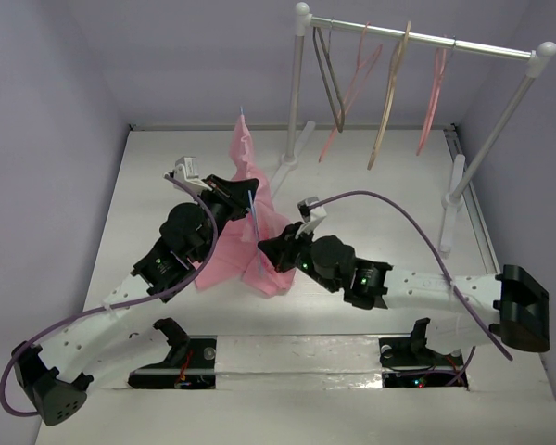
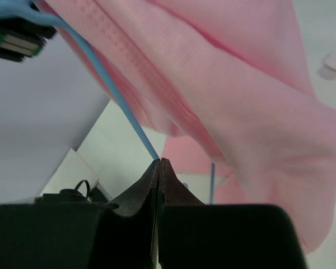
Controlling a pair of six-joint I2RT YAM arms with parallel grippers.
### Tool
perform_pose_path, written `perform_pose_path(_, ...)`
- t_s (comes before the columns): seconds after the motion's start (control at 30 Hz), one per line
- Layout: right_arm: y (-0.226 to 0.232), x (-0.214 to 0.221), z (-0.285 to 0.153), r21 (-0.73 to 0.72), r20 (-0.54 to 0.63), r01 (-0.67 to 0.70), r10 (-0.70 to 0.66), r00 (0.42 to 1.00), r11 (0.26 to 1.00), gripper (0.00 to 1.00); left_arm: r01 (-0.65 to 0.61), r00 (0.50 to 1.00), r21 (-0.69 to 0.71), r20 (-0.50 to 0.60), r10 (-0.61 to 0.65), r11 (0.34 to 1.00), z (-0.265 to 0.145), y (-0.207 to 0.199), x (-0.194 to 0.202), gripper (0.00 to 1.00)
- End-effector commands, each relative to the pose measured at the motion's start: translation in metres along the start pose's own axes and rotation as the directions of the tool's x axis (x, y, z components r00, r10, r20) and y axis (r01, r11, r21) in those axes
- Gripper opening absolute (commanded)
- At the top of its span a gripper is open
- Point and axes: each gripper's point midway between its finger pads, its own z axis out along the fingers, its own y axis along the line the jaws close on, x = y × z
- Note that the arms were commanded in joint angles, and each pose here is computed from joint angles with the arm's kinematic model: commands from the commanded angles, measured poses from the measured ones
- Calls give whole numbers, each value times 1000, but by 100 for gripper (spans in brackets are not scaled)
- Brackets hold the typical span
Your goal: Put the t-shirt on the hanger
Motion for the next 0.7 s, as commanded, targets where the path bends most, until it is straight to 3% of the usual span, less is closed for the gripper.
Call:
perform_pose_path(0.0,5,3,11,5,4,9,-9,1000,1000,1,29,997,69,71,-34,997,-4,-26,-29,0)
perform_pose_path(0.13,0,5,18,39,14,26,-27,1000,999,20,32,998,75,59,-36,997,-7,-25,-27,0)
perform_pose_path(0.23,-10,1,19,86,40,32,-36,999,996,27,39,997,79,58,-43,996,-9,-25,-27,0)
perform_pose_path(0.37,-11,5,22,91,36,44,-48,998,995,33,50,997,87,51,-54,995,-10,-25,-24,0)
perform_pose_path(0.67,-17,6,34,147,57,34,-43,997,989,35,74,996,111,50,-80,991,-15,-27,-24,0)
